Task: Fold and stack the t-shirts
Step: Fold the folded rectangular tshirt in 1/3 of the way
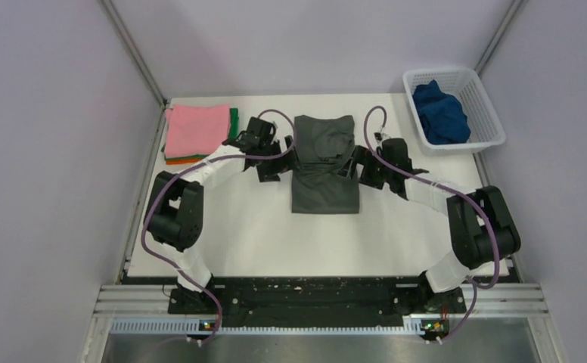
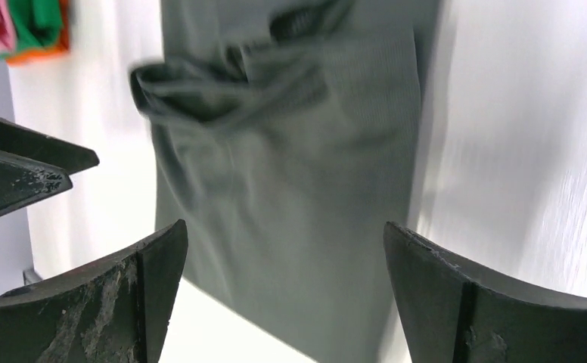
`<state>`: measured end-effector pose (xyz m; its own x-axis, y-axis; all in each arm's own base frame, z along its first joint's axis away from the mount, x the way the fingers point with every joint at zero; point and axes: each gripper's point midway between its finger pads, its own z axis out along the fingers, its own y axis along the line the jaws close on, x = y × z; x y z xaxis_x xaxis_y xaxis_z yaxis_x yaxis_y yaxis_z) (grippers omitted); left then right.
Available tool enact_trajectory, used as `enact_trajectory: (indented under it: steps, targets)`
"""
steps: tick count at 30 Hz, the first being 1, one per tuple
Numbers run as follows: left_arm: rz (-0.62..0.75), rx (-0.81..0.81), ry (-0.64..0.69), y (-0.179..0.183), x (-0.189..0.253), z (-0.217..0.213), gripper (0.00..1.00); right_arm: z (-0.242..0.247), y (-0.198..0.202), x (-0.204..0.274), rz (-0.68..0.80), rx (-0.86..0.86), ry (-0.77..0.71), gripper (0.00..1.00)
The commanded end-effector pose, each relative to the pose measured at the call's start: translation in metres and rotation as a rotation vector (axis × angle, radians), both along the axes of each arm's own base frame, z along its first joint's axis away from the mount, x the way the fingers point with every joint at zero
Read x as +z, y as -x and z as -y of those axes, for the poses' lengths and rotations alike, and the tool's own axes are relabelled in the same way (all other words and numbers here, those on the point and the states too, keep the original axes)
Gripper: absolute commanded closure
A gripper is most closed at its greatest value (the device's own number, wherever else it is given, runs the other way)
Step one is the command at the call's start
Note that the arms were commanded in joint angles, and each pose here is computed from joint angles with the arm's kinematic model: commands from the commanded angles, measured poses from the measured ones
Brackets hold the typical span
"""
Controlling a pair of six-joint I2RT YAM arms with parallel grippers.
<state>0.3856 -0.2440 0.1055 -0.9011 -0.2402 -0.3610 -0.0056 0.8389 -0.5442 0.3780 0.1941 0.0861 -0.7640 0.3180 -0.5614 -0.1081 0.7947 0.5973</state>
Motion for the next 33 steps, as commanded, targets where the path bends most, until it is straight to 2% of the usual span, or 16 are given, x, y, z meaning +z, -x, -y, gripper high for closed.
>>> enact_trajectory:
  steps: [1,7,13,18,26,30,33]
  targets:
    - [-0.045,-0.042,0.063,0.045,-0.011,0.011,0.01,-0.005,0.022,0.024,0.071,0.06,-0.065,0.01]
    - [-0.115,-0.042,0.042,0.091,-0.041,0.017,0.01,-0.018,0.038,0.029,0.097,0.1,-0.088,0.01]
    - [-0.19,-0.015,0.022,0.105,-0.067,0.013,0.02,-0.061,0.03,0.038,0.099,0.284,-0.219,0.01]
    - [-0.218,-0.008,0.013,0.108,-0.077,0.013,0.03,-0.097,0.0,0.041,0.111,0.35,-0.274,0.01]
    - [-0.242,0.005,-0.028,0.109,-0.089,0.008,0.07,-0.096,-0.084,0.021,0.11,0.161,-0.272,0.01]
    - [-0.239,0.009,-0.043,0.105,-0.09,0.007,0.13,-0.088,-0.077,0.026,0.107,0.152,-0.271,0.01]
    - [-0.244,0.004,-0.048,0.104,-0.093,0.008,0.25,-0.074,-0.064,0.05,0.171,0.141,-0.232,0.01]
